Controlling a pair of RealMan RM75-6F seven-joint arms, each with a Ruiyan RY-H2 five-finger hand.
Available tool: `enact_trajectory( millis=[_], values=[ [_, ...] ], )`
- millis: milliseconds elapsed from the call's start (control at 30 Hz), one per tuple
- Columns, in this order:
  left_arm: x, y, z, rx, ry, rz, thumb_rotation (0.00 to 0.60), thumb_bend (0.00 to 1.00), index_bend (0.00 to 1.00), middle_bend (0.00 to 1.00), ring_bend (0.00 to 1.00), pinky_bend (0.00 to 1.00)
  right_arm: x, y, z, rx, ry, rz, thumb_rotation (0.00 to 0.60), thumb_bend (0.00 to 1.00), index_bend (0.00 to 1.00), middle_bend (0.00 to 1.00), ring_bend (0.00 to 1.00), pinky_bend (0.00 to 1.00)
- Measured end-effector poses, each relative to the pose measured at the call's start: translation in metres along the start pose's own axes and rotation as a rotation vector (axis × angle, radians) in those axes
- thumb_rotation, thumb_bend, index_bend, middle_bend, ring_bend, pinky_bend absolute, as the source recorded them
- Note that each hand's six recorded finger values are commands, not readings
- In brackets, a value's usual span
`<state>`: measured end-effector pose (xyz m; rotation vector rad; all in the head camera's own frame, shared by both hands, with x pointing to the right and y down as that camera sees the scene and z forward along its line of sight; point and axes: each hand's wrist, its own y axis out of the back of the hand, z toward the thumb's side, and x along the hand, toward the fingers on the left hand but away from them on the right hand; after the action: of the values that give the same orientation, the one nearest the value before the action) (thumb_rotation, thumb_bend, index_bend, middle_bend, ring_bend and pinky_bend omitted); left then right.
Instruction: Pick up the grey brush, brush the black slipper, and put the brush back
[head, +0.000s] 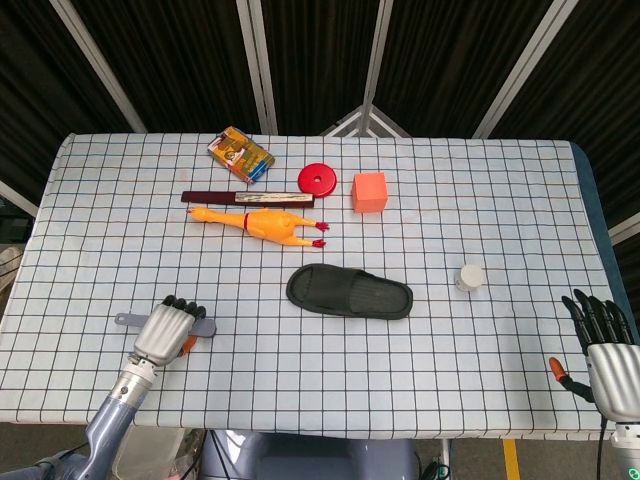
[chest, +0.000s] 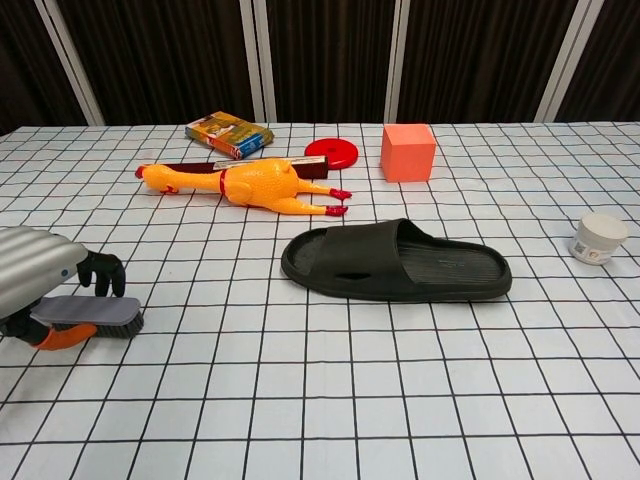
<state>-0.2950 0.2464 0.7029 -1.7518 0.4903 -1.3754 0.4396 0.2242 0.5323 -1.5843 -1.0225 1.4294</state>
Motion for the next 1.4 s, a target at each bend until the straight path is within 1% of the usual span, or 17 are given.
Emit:
enact_trajectory(
  millis=[167,233,433,600,733,833,900,1000,1067,1167,1233,1400],
  values=[
    [0.001,-0.001,-0.002,-0.008,0.006,-0.008,0.600,0.51,0.43,0.50,0.40,0.35,0.000,0.000,0.000,-0.001,-0.001,-0.001,0.600,0.35,0.00,0.00,0.00,0.00],
    [0.001,-0.001,-0.003,-0.015,0.008,-0.005,0.600,0.53,0.45,0.52,0.42,0.37,0.000,0.000,0.000,-0.001,-0.002,0.001,0.600,0.35,0.00,0.00,0.00,0.00],
    [0.001,0.005,-0.005,-0.029,0.007,0.028,0.600,0.56,0.52,0.60,0.50,0.47,0.000,-0.001,0.001,0.001,0.003,0.004,0.600,0.35,0.00,0.00,0.00,0.00],
    [0.002,0.010,-0.009,-0.026,0.024,0.065,0.600,0.56,0.54,0.61,0.51,0.48,0.000,0.000,0.003,-0.001,0.010,0.001,0.600,0.35,0.00,0.00,0.00,0.00],
    [0.003,0.018,-0.014,-0.024,0.040,0.097,0.600,0.56,0.54,0.61,0.52,0.49,0.001,-0.001,0.008,0.002,0.034,-0.002,0.600,0.35,0.00,0.00,0.00,0.00],
    [0.006,0.026,-0.015,-0.019,0.039,0.115,0.600,0.56,0.54,0.61,0.52,0.49,0.000,-0.004,0.016,0.002,0.068,-0.003,0.600,0.37,0.00,0.00,0.00,0.02],
    [0.009,0.034,-0.014,-0.014,0.033,0.130,0.600,0.56,0.54,0.61,0.52,0.49,0.000,-0.008,0.024,0.003,0.103,0.001,0.600,0.37,0.00,0.02,0.00,0.07],
    [0.017,0.049,-0.009,-0.007,0.021,0.158,0.600,0.56,0.54,0.61,0.52,0.49,-0.002,-0.017,0.040,0.018,0.167,0.011,0.600,0.38,0.03,0.09,0.04,0.16],
    [0.023,0.059,-0.006,0.004,0.015,0.176,0.600,0.56,0.54,0.61,0.52,0.49,-0.007,-0.025,0.055,0.029,0.210,0.013,0.600,0.42,0.09,0.14,0.08,0.20],
    [0.033,0.074,0.002,0.028,0.004,0.196,0.600,0.56,0.54,0.61,0.52,0.49,-0.020,-0.039,0.077,0.051,0.268,0.028,0.600,0.50,0.15,0.18,0.12,0.24],
    [0.041,0.084,0.009,0.043,-0.005,0.205,0.600,0.56,0.53,0.61,0.52,0.49,-0.028,-0.049,0.092,0.074,0.307,0.038,0.600,0.55,0.16,0.20,0.14,0.26],
    [0.070,0.107,0.026,0.055,-0.021,0.208,0.600,0.54,0.53,0.61,0.52,0.49,-0.047,-0.077,0.143,0.119,0.443,0.071,0.600,0.68,0.16,0.22,0.17,0.29]
  ],
)
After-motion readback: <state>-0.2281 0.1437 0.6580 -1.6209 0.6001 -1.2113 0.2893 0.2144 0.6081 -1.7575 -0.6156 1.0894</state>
